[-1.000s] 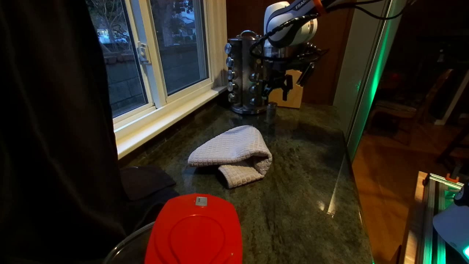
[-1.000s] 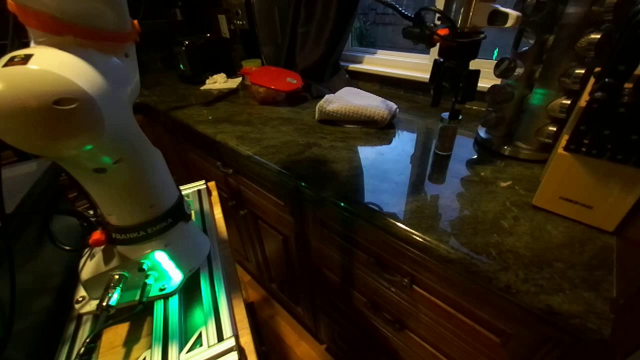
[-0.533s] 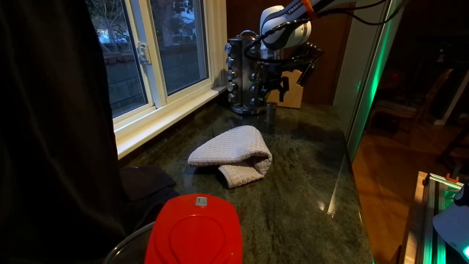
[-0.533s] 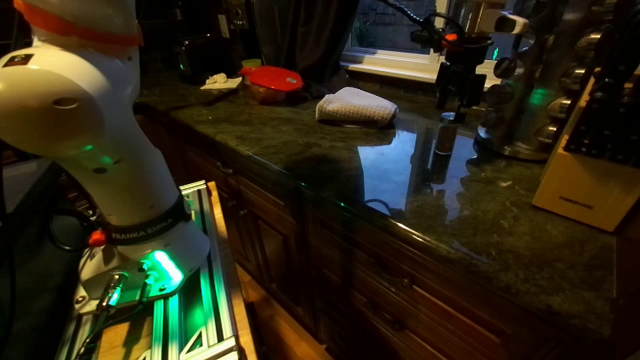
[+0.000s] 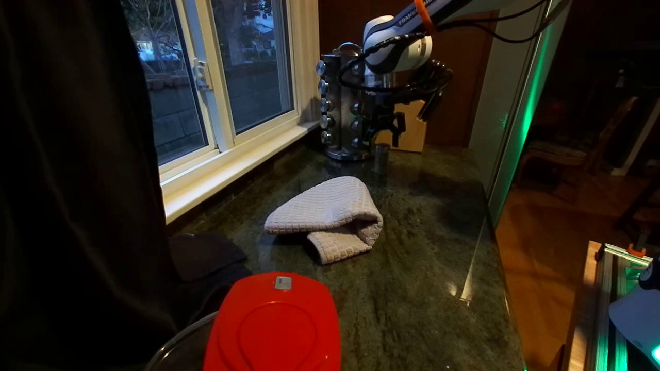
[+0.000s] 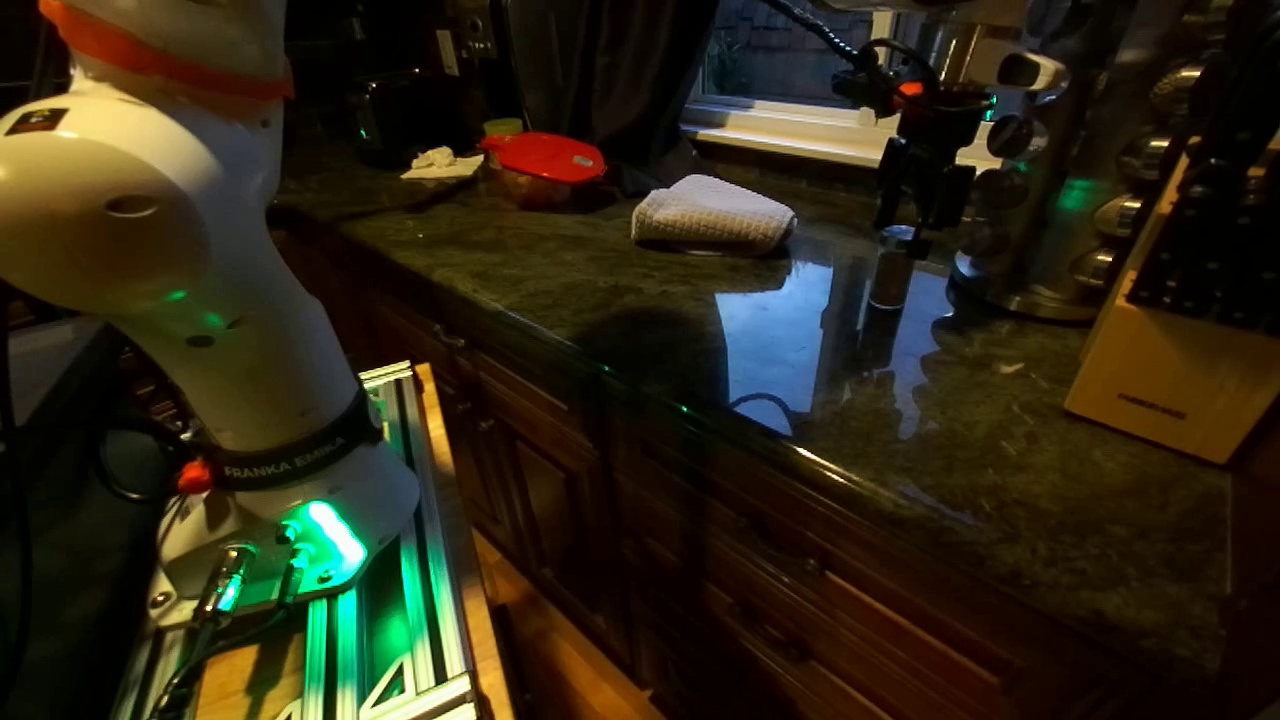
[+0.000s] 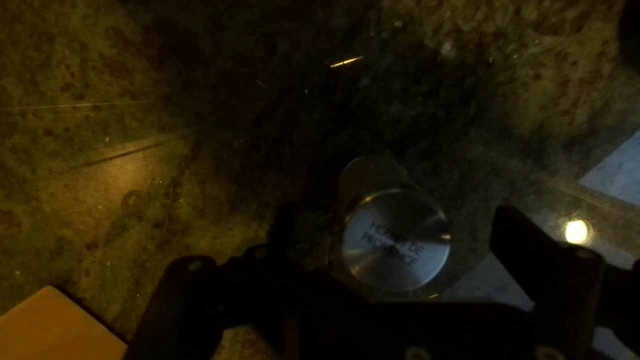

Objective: Place the spice bottle in the second hole from the top on the spice rack holder

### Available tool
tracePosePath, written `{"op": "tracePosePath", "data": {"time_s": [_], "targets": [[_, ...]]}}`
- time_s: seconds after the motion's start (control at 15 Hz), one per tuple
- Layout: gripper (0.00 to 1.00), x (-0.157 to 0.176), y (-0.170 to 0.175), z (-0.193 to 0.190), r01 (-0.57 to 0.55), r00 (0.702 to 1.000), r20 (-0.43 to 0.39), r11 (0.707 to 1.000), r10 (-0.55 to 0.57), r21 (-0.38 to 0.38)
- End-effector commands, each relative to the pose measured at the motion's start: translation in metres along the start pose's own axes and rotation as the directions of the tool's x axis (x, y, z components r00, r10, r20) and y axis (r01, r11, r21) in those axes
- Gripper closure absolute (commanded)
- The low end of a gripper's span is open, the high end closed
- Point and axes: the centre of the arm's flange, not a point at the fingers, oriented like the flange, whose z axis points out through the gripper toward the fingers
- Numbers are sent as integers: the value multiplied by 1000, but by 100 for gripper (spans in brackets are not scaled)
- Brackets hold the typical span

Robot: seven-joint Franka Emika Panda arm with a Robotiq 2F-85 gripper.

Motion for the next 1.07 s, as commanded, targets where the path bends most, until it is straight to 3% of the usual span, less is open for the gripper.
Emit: {"op": "tracePosePath", "data": {"time_s": [0.0,0.4,0.73,1.0], "targets": [[26,7,0,4,-12,999,43,1000,12,1],[74,-6,0,2,12,999,37,1000,-11,-14],[76,-63,-5,-23,134,989,-54,991,-135,-25],[76,-104,-9,-58,213,937,-280,977,-209,-16]]}}
